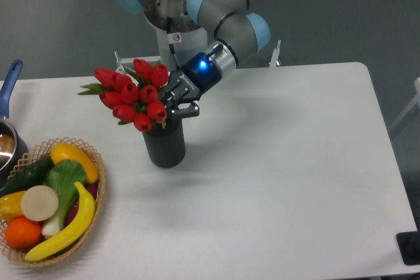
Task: Insert the flowers into the vase
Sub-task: 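Lower the tulip stems down into the black vase, then open the gripper to release the tulips and lift away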
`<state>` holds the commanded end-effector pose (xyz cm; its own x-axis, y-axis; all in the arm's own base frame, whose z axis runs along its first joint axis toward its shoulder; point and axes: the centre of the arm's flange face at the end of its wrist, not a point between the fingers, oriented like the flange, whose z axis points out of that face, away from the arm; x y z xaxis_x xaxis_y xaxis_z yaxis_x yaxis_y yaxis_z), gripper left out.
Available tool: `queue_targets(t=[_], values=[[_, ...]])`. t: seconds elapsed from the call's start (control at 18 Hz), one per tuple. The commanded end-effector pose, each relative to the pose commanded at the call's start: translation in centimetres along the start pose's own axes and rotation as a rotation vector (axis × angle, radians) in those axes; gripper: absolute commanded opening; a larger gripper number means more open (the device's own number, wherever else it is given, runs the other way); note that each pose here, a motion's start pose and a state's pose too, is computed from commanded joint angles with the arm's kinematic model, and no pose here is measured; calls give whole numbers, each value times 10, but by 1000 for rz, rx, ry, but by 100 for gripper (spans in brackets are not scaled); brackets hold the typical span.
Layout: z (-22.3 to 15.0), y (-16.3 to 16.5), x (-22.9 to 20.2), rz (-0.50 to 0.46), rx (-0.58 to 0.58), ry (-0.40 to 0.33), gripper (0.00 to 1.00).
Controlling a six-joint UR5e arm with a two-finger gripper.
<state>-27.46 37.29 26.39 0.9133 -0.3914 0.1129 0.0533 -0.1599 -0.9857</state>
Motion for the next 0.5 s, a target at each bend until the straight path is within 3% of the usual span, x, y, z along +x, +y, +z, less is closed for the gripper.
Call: queue_targets(t=[0.06,0.11,0.28,0.33,0.5], values=[[0,1,-1,-3,0,-1,35],[-2,2,-1,-7,1,-4,53],[-8,2,-1,-15,4,-21,81],[-9,3,1,-20,6,-23,100],[-25,2,16,-11,12,-66,100]])
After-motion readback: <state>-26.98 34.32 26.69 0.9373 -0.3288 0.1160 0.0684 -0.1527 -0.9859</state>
